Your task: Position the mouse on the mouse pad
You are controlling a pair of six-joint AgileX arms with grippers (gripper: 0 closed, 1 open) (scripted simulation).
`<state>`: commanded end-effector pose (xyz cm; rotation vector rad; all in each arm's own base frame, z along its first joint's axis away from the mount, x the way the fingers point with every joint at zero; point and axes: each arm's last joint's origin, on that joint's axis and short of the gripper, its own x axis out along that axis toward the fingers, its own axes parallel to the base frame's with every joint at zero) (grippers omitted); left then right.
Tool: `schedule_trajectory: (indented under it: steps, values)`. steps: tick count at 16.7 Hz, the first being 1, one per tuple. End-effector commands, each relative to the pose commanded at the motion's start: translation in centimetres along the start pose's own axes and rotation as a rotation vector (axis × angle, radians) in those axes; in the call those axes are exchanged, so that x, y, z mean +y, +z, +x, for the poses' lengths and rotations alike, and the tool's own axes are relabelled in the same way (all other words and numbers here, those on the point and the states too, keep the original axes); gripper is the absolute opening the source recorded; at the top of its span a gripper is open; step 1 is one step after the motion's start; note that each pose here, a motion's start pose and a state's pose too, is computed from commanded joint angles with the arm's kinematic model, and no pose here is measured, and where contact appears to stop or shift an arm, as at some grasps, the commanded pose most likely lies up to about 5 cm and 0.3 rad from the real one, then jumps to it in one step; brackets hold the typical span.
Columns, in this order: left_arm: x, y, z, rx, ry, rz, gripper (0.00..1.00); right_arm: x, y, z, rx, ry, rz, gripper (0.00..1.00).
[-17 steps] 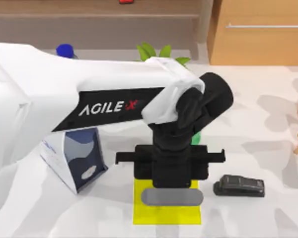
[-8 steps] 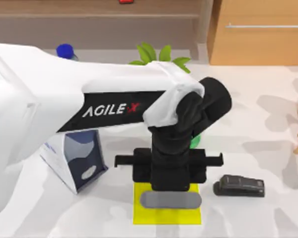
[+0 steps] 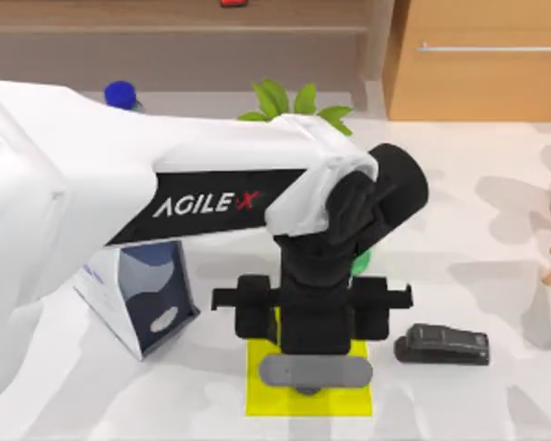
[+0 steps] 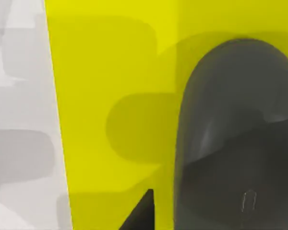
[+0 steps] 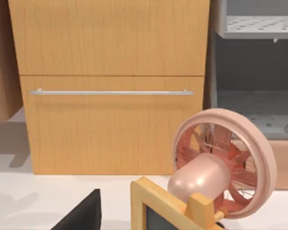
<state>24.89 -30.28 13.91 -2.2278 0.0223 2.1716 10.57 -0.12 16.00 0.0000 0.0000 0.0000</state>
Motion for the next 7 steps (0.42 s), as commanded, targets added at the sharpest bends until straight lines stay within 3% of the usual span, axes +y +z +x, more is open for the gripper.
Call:
schedule_trajectory:
  steps: [2,7]
  values:
    - [0.0,0.0,0.0,0.0,0.0,0.0,1.0,0.0,0.0,0.0,0.0,0.0,0.0,1.0]
    - [0.0,0.0,0.0,0.0,0.0,0.0,1.0,0.0,0.0,0.0,0.0,0.0,0.0,1.0]
